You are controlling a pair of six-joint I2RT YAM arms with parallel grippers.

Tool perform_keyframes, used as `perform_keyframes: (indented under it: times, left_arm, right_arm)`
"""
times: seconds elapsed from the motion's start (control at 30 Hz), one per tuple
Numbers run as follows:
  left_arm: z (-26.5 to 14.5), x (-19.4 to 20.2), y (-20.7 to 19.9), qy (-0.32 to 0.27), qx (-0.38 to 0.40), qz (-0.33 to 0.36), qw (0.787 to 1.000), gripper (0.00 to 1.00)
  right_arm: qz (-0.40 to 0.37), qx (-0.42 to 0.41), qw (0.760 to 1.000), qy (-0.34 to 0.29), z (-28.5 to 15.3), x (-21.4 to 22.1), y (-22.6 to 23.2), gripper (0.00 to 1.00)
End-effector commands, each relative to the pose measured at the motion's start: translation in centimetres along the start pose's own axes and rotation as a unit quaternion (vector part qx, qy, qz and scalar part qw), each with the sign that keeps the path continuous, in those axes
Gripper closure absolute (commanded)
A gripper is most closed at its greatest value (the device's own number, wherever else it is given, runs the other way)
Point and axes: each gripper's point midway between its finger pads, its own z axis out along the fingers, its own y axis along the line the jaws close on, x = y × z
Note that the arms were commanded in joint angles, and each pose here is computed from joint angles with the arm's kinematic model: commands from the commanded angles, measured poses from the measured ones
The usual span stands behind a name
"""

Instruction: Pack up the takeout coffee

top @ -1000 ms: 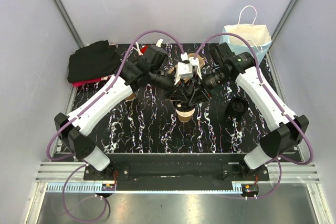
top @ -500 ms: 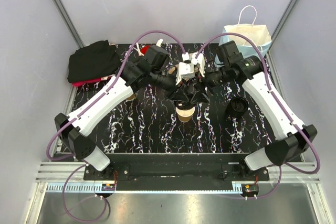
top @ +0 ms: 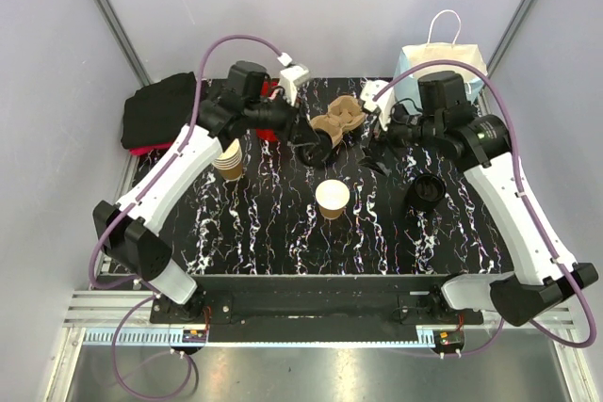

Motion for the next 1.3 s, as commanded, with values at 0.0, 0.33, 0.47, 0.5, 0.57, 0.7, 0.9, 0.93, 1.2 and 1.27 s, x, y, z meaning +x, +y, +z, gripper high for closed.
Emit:
perform_keyframes:
  times: [0.0,0.33,0.47,0.5,0.57,0.7,0.9,0.93,1.2,1.27]
  left_arm:
    - [0.2,-1.1,2.5,-0.049,-0.004,-0.126,0.991,0.92]
    - [0.8,-1.1,3.3,-0.088,0.049,-0.251,0.963,0.92]
    - [0.6,-0.8,3.2,-0.099,0.076,-0.280,0.952,0.92]
    - [0.5,-1.0,3.2,-0.105,0.080,-0.278,0.952,0.92]
    - [0.4,-0.8,3.6,-0.106,0.079,-0.291,0.948,0.92]
    - [0.2,-0.9,4.1,-0.115,0.083,-0.300,0.943,0.92]
    - [0.0,-0.9,3.6,-0.117,0.095,-0.304,0.941,0.92]
    - [0.0,-0.9,3.7,-0.116,0.095,-0.306,0.940,0.92]
    - [-0.3,-1.1,3.2,-0.119,0.104,-0.302,0.940,0.92]
    - [-0.4,-1.2,3.1,-0.121,0.106,-0.299,0.941,0.92]
  right_arm:
    - [-0.035,-0.006,0.999,-0.015,1.2,-1.3,0.9,0.08]
    - [-0.003,-0.070,0.996,-0.051,6.1,-4.8,2.9,0.29]
    - [-0.006,-0.080,0.996,-0.024,8.8,-3.7,3.6,0.32]
    - [-0.006,-0.085,0.996,-0.022,9.2,-3.6,3.9,0.33]
    - [-0.002,-0.091,0.996,-0.017,9.9,-3.2,4.2,0.36]
    - [-0.003,-0.087,0.996,-0.009,10.7,-2.7,4.4,0.40]
    - [-0.012,-0.065,0.998,0.005,11.9,-1.9,3.6,0.44]
    - [-0.014,-0.055,0.998,0.004,12.1,-2.0,3.2,0.44]
    - [-0.022,-0.028,0.999,0.009,13.0,-1.8,1.8,0.54]
    - [-0.022,-0.031,0.999,0.013,13.2,-1.5,1.9,0.58]
